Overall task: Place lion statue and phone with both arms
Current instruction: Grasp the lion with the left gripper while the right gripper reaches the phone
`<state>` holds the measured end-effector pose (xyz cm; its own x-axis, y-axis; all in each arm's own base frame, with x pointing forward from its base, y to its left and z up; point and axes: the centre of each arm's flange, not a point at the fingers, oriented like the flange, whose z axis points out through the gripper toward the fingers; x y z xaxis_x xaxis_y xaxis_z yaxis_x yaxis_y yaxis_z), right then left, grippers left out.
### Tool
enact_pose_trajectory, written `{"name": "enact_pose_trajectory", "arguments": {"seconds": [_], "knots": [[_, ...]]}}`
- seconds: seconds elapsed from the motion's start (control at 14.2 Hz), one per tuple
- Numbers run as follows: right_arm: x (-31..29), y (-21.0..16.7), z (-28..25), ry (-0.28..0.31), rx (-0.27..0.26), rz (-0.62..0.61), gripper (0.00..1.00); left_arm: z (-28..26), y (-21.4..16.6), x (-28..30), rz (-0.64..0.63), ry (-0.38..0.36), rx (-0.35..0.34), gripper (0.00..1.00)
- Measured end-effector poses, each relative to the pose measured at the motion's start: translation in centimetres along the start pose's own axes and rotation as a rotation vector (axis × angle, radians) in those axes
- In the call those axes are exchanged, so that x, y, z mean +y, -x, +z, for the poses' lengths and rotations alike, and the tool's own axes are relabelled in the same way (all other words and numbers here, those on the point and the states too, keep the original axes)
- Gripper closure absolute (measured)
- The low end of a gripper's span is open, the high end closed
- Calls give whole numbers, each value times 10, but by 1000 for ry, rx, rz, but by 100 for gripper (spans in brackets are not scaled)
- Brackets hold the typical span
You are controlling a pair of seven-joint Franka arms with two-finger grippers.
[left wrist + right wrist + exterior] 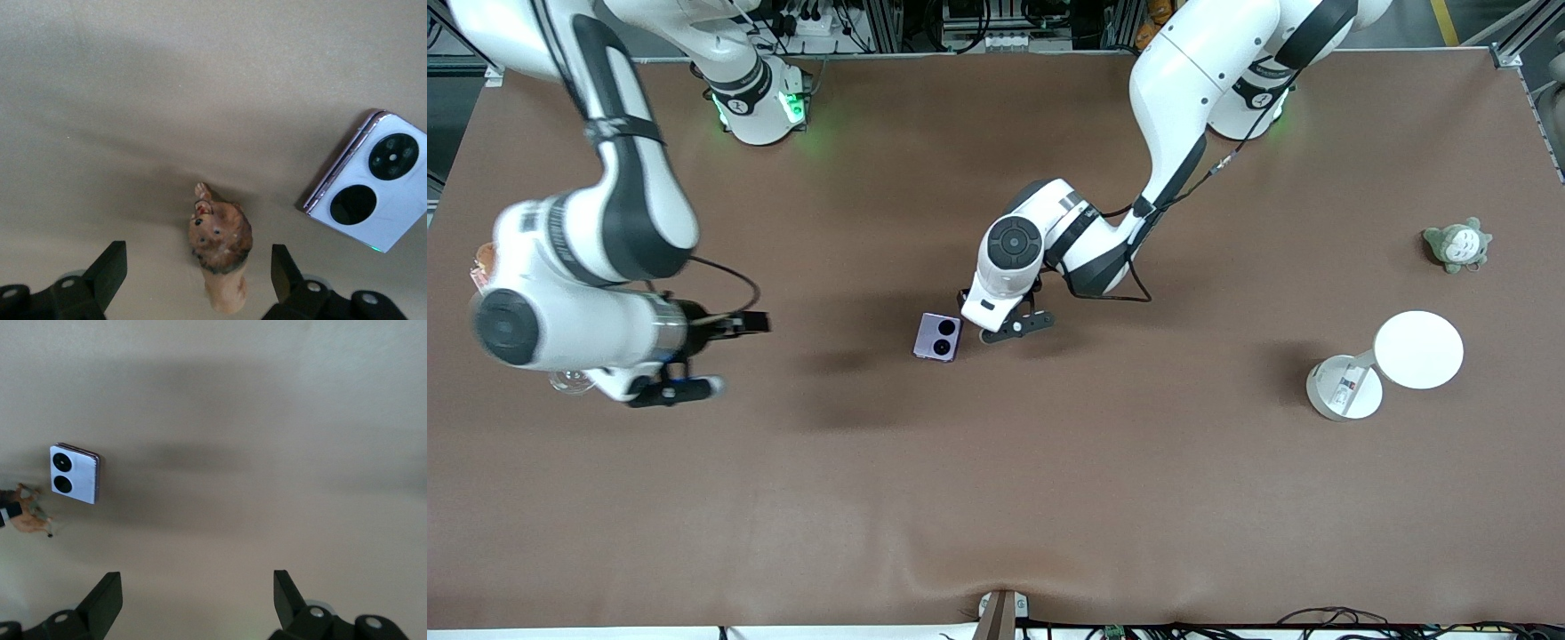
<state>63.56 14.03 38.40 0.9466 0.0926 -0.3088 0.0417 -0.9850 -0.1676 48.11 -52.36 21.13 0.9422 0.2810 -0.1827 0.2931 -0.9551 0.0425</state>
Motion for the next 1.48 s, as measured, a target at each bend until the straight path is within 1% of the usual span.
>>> {"name": "enact_pose_trajectory", "arguments": {"seconds": [0.07,0.14,0.28,0.35,0.49,0.56,0.7,0.78,0.85,0.92,0.99,1.27,1.48], "knots": [[-7,-7,11,-2,9,28,0,1,-1,0,-4,1,1,11],[-15,-15,23,-1,21,53,0,1,-2,0,-18,8,4,11],[-37,-27,50,7,38,109,0,5,-3,1,-65,22,9,20],[-48,-32,62,11,48,134,0,8,-3,2,-82,23,8,20],[-69,-36,83,18,57,151,0,13,-3,1,-106,20,5,24],[-79,-38,93,21,63,172,0,14,-2,1,-115,20,5,24],[-97,-40,108,24,72,252,0,13,-2,2,-127,21,6,36],[-105,-40,115,24,79,290,0,13,-2,2,-132,22,6,36],[-112,-40,119,21,92,328,0,13,-2,2,-137,23,6,43],[-118,-42,123,17,105,354,0,12,-2,2,-139,24,7,52],[-123,-42,127,16,114,365,0,12,-2,3,-139,25,7,64],[-145,-40,146,23,120,345,0,7,-7,4,-138,34,20,63],[-174,-34,164,46,140,286,0,-7,-24,-2,-157,38,40,63]]}}
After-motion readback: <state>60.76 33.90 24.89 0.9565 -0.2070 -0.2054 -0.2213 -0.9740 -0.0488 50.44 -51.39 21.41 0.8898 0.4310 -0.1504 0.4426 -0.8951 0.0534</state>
